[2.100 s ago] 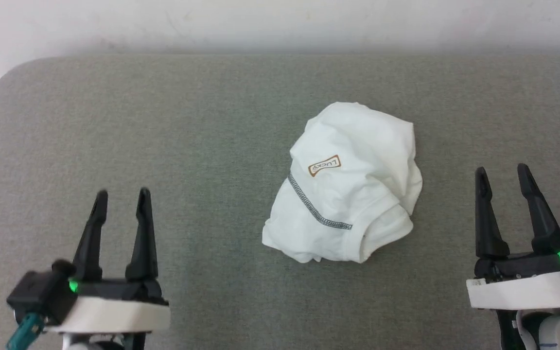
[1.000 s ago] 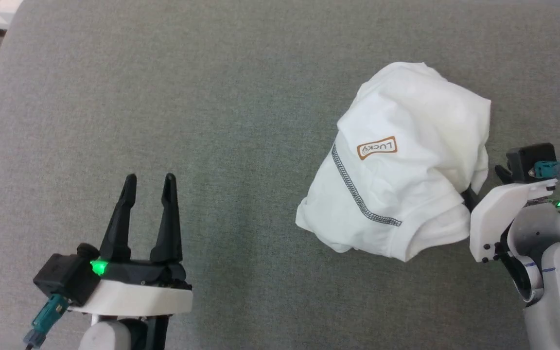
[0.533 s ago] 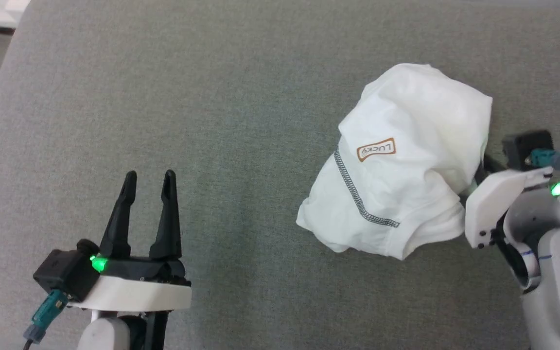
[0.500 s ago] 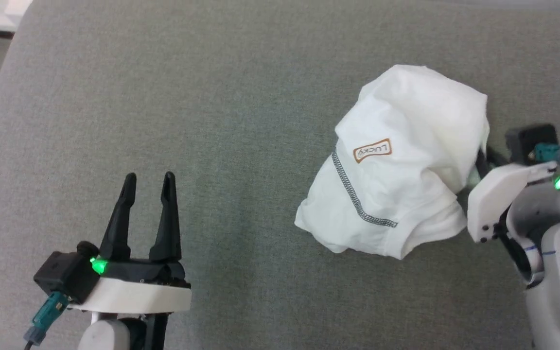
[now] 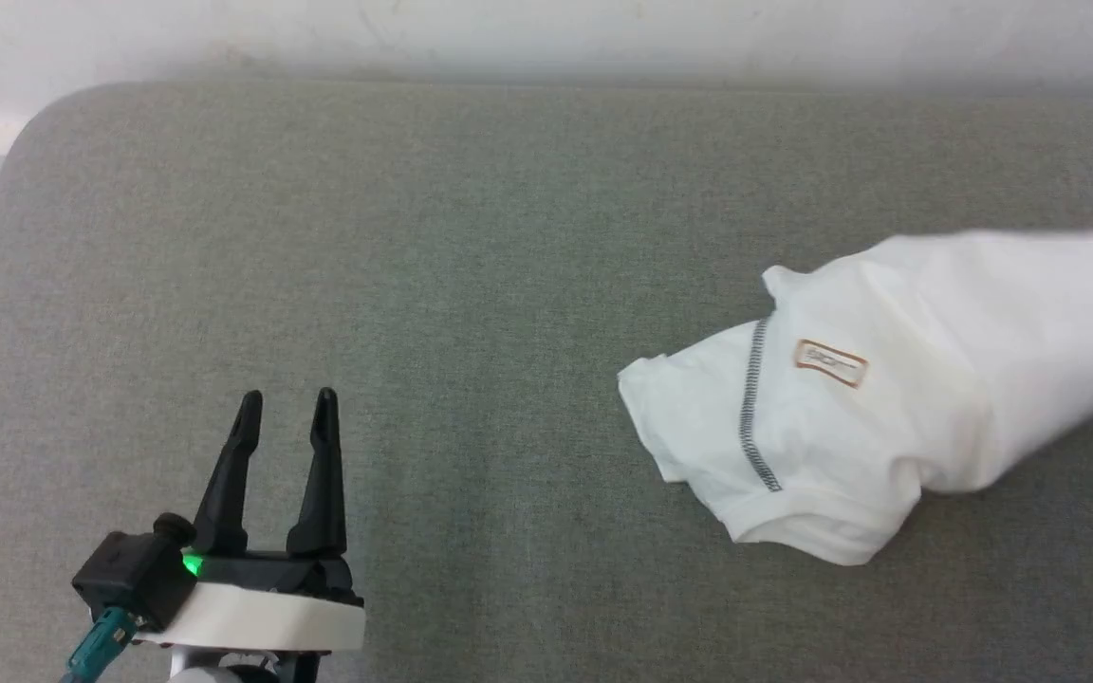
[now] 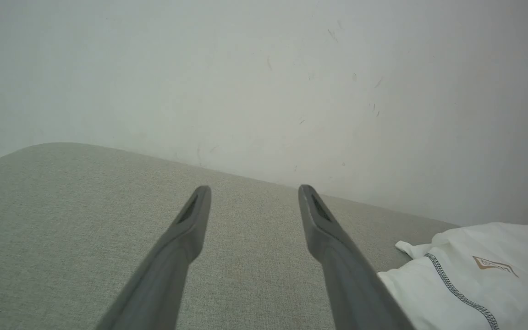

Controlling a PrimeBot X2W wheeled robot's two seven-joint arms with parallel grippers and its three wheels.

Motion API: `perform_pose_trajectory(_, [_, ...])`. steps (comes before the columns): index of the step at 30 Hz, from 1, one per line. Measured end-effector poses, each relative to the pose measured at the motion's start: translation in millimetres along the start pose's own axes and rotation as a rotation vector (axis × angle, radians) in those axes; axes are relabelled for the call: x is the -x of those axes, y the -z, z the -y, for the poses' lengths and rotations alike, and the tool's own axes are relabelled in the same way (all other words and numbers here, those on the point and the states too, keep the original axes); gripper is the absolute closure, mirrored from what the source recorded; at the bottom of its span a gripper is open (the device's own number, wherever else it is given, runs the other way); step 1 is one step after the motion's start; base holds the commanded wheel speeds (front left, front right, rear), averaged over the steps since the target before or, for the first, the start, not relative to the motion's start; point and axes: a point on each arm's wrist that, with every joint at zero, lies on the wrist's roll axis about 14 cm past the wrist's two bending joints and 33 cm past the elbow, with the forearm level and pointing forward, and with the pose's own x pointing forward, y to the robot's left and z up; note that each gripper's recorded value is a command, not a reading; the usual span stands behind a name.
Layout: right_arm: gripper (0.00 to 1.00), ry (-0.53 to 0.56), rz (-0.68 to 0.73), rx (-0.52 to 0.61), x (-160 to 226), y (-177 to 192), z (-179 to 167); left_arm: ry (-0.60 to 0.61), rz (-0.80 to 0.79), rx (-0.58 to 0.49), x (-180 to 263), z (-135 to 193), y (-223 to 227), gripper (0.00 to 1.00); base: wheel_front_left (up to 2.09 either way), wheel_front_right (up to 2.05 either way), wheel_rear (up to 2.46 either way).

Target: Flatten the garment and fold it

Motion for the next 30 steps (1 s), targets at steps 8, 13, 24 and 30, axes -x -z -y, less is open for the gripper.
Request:
perform_pose_trajectory(8, [0.00, 0.014, -0.351, -0.083, 51.6, 131.7, -11.2, 0.015, -0.034, -0.022, 3.8, -1.7, 7.6, 0.00, 0.00, 0.00, 0.00])
perform_pose_trajectory(13, [0.00, -0.033, -0.245, -0.135, 41.3, 102.7, -34.1, 0.026, -0.037, -0.029, 2.4, -0.8, 8.4, 0.00, 0.00, 0.00, 0.00])
perform_pose_trajectory(24, [0.00, -0.356, 0.015, -0.161, 34.0, -17.6, -125.2, 0.022, -0.029, -0.019, 5.5, 1.6, 6.1, 0.00, 0.00, 0.00, 0.00])
perform_pose_trajectory(30, [0.00, -0.488, -0.212, -0.066, 23.2, 30.3, -174.0, -0.008, -0.048, -0.008, 7.4, -5.4, 12.1, 0.00, 0.00, 0.00, 0.00])
